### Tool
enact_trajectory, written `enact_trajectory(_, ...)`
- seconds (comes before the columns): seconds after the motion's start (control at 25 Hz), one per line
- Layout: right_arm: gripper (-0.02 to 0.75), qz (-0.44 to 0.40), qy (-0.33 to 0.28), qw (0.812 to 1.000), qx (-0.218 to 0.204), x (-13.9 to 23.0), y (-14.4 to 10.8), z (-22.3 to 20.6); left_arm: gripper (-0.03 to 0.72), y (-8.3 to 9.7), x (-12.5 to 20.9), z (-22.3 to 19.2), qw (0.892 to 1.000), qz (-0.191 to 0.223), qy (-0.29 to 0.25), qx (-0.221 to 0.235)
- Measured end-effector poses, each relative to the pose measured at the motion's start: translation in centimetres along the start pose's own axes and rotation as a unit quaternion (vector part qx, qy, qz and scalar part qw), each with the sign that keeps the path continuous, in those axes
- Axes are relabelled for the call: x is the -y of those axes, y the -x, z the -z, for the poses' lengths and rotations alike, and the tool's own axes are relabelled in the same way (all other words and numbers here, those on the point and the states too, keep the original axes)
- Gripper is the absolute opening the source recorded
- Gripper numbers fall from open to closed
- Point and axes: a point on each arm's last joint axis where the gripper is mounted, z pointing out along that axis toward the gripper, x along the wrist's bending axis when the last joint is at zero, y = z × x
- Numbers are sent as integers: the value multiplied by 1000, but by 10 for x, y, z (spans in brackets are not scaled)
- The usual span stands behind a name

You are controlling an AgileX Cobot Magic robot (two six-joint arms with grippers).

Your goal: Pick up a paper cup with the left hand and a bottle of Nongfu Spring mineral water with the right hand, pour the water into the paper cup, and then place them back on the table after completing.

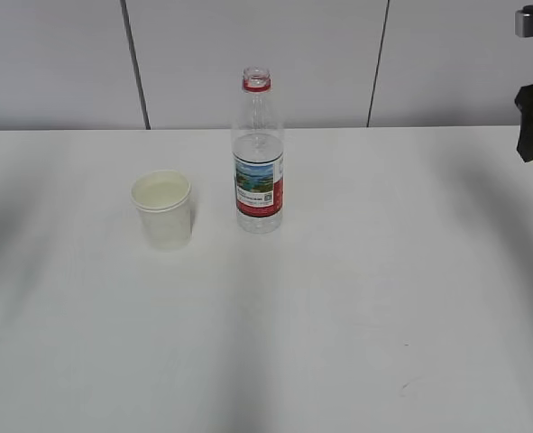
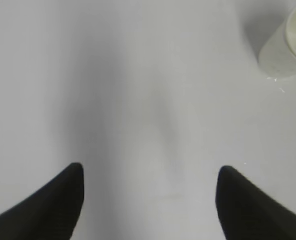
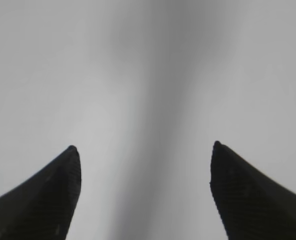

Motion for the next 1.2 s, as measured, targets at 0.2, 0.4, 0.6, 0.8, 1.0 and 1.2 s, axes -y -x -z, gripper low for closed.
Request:
enact_trajectory(0.2,593,4,1,1000,-12,-1,-2,4,501,7,22,15,1000,4,2,15)
enact_trajectory(0.4,593,-4,7,999,-35,-2,-6,5,501,13,53,25,1000,4,10,18)
enact_trajectory(0.6,592,-4,7,999,-38,-2,-6,5,501,18,81,35,999,5,28,18)
enact_trajectory(0.8,592,-6,17,999,-46,-2,-8,12,501,24,98,52,998,9,53,24)
enact_trajectory(1.0,591,-15,49,996,-68,3,-13,36,501,29,119,79,997,3,65,29)
enact_trajectory(1.2,591,-14,78,994,-71,9,-15,59,501,36,143,110,993,-4,114,28)
